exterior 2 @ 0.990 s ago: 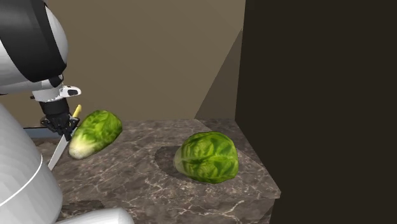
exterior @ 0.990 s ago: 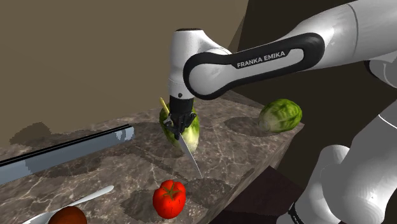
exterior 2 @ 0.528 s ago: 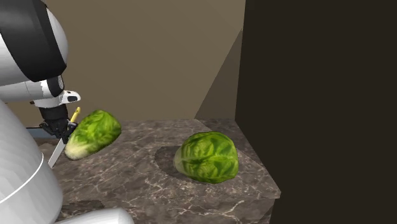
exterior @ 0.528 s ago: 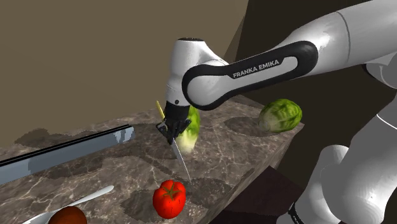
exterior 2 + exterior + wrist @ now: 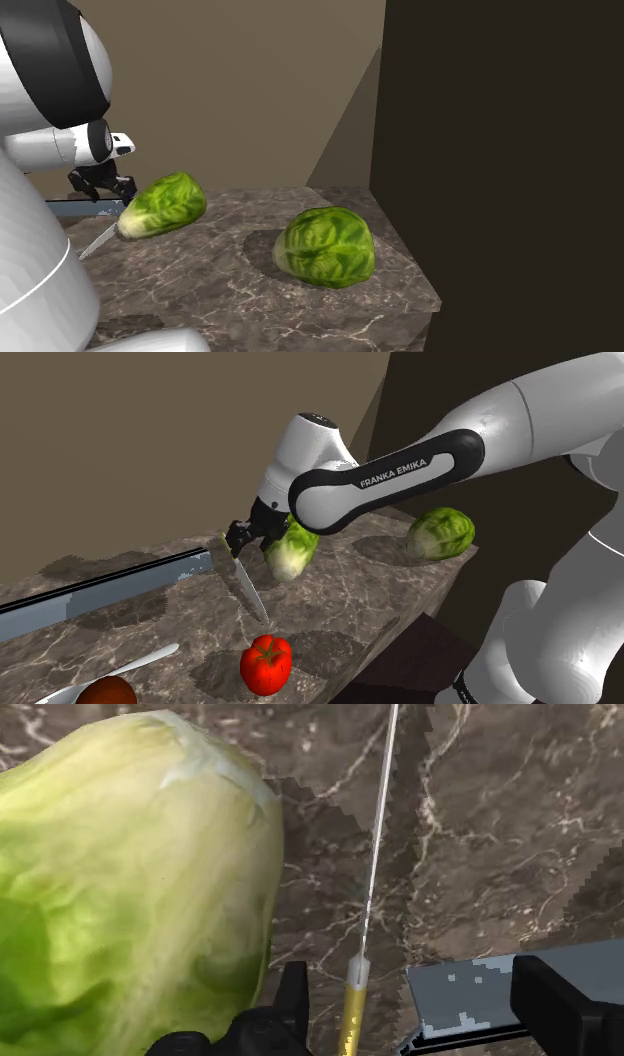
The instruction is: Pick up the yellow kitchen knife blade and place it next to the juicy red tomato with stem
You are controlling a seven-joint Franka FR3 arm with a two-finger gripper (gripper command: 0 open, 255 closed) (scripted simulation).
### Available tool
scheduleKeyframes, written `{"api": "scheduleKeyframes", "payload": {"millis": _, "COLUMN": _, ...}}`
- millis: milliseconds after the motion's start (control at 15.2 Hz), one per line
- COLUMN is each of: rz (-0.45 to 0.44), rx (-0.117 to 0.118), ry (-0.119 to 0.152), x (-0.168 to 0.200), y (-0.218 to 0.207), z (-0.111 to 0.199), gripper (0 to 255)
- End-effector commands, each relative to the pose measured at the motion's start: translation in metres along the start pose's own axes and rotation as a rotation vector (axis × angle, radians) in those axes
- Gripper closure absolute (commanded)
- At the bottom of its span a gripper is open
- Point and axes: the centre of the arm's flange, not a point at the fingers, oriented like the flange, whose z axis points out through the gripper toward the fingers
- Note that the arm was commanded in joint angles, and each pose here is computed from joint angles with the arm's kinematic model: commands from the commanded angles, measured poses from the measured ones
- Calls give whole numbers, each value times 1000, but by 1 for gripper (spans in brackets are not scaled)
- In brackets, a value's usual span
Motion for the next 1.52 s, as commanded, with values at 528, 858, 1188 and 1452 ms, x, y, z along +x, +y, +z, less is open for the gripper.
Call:
{"api": "scheduleKeyframes", "payload": {"millis": 528, "rz": 14, "rx": 67, "ry": 65, "x": 28, "y": 9, "z": -6, "gripper": 0}}
{"api": "scheduleKeyframes", "payload": {"millis": 858, "rz": 14, "rx": 67, "ry": 65, "x": 29, "y": 8, "z": 7, "gripper": 0}}
{"api": "scheduleKeyframes", "payload": {"millis": 1188, "rz": 14, "rx": 67, "ry": 65, "x": 29, "y": 8, "z": 7, "gripper": 0}}
{"api": "scheduleKeyframes", "payload": {"millis": 1452, "rz": 14, "rx": 67, "ry": 65, "x": 29, "y": 7, "z": 9, "gripper": 255}}
